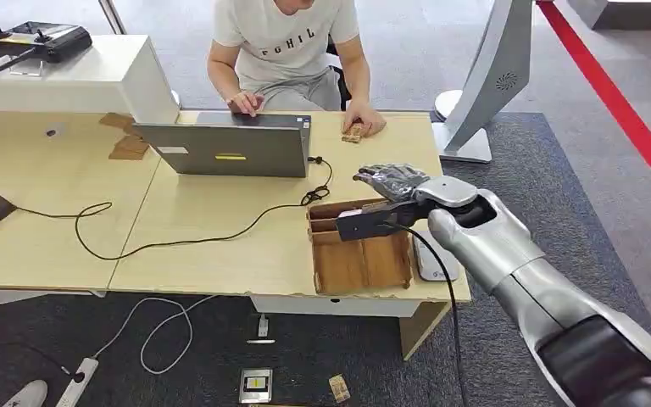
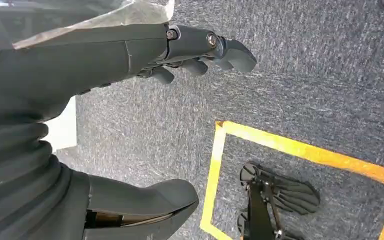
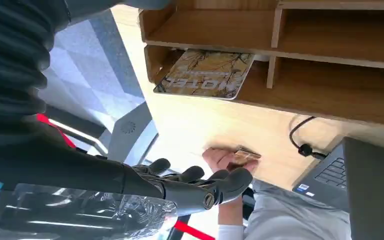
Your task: Pass the card to the sensor for recognition and then transmit it.
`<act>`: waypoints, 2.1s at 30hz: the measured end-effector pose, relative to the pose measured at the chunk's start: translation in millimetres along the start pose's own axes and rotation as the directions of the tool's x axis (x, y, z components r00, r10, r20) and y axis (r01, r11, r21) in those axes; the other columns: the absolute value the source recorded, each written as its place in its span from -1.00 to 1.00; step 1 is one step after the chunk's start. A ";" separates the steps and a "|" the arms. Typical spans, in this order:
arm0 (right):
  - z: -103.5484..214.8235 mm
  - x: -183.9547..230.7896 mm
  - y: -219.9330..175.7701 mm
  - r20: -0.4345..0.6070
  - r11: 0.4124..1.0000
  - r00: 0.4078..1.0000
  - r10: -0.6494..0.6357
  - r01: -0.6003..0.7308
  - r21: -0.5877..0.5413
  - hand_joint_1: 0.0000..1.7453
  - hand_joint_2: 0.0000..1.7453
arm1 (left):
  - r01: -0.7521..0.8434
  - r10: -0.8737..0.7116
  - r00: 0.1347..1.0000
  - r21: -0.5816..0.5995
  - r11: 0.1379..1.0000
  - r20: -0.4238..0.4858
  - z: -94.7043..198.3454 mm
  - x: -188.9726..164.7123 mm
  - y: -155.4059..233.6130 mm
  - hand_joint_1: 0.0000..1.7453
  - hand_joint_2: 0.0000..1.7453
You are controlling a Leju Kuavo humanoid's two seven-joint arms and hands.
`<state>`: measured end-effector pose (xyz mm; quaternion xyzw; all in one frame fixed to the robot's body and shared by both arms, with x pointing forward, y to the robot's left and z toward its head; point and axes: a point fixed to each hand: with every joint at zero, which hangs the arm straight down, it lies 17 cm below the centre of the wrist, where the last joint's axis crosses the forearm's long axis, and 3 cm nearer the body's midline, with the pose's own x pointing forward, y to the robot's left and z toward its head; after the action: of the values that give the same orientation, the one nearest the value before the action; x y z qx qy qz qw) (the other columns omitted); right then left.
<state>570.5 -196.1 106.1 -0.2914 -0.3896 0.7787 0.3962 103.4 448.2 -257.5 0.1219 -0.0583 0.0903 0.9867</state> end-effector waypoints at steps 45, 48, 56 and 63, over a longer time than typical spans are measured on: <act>9.8 10.6 2.9 0.008 1.000 1.000 -0.002 0.003 -0.014 1.00 1.00 | 0.002 -0.002 1.000 0.012 1.000 -0.009 -0.2 0.2 4.7 -1.00 1.00; 11.6 9.5 3.7 0.004 1.000 1.000 -0.009 0.009 -0.016 1.00 1.00 | 0.004 -0.004 1.000 0.013 1.000 -0.002 -0.2 1.4 4.7 -1.00 1.00; 14.7 9.3 1.0 0.012 0.999 1.000 -0.025 0.025 -0.029 1.00 1.00 | 0.000 0.000 1.000 0.012 1.000 0.014 -0.1 4.3 4.5 -1.00 1.00; 12.9 21.1 -0.8 0.053 0.997 0.997 -0.062 0.064 -0.047 1.00 1.00 | -0.003 0.003 1.000 0.012 1.000 0.023 -0.1 6.4 4.8 -1.00 1.00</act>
<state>550.1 -182.8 110.5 -0.2682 -0.4274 0.7634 0.4032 108.7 453.8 -255.6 0.1289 -0.0693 0.0908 0.9851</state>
